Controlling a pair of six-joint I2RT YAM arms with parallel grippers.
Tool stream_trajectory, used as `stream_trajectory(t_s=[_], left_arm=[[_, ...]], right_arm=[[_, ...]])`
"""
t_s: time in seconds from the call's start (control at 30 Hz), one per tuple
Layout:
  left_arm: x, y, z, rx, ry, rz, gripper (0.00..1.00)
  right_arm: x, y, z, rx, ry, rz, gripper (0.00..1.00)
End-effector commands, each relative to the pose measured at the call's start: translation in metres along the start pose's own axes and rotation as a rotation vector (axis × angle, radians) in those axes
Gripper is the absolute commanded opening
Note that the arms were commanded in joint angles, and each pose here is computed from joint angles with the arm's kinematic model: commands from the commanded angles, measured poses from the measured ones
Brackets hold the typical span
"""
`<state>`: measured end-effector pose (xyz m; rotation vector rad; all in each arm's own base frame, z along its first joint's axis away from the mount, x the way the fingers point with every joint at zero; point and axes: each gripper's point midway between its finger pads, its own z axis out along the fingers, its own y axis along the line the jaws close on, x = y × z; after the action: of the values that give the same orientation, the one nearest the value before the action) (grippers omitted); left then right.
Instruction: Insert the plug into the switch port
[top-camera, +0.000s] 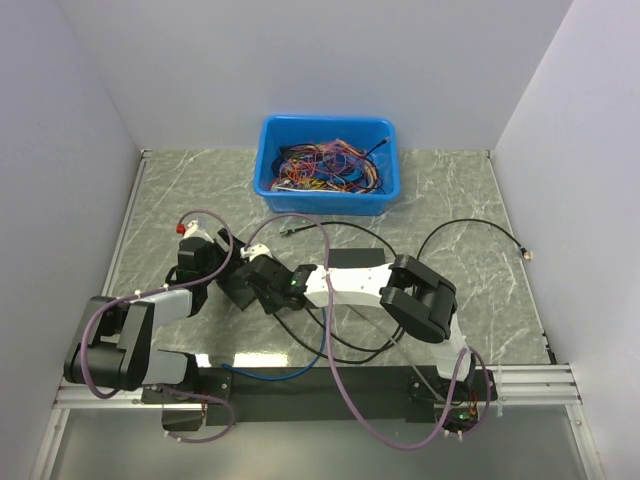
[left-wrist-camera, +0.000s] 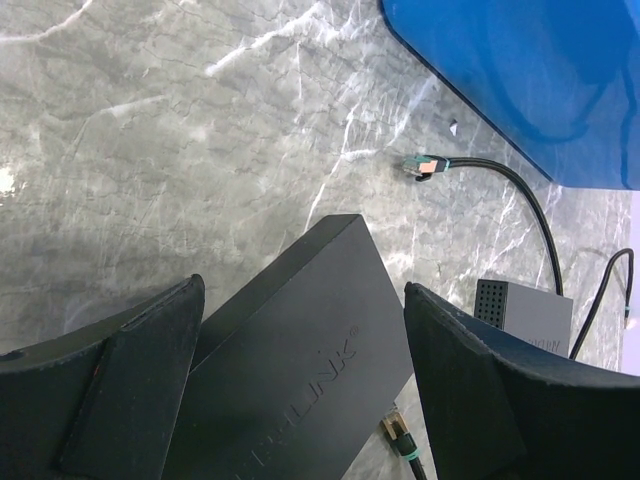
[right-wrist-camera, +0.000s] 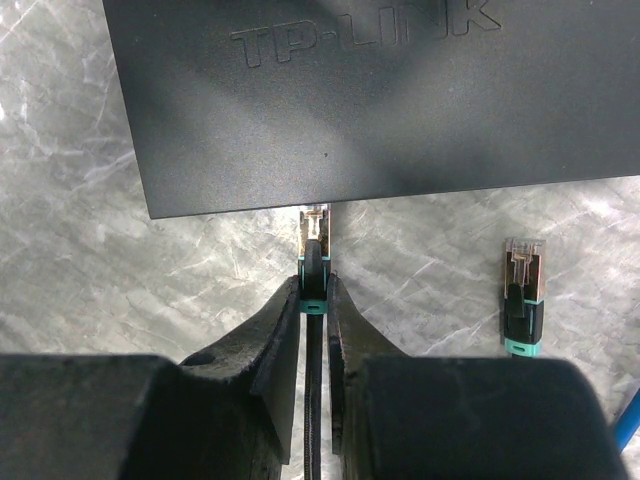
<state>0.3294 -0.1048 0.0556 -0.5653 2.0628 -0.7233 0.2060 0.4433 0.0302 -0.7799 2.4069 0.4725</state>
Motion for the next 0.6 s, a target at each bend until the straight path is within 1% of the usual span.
stream_trajectory(t_s=[0.0,0.3,0.57], left_arm=[[0.022,0.002,-0.004,0.015,0.083,-0.029,0.86],[0.028,-0.001,-0.003,0.043,0.109,-0.034,0.83],[0.036,0.000,-0.002,0.058,0.142,-0.041,0.79]], right_arm=[[-0.023,0.006,0.004,0.002,-0.092,0.009,0.00],[-0.032,-0.008,0.002,0.057,-0.150,-0.057,0.00],[-0.044,-0.010,-0.003,0.059,-0.212,-0.099,0.00]])
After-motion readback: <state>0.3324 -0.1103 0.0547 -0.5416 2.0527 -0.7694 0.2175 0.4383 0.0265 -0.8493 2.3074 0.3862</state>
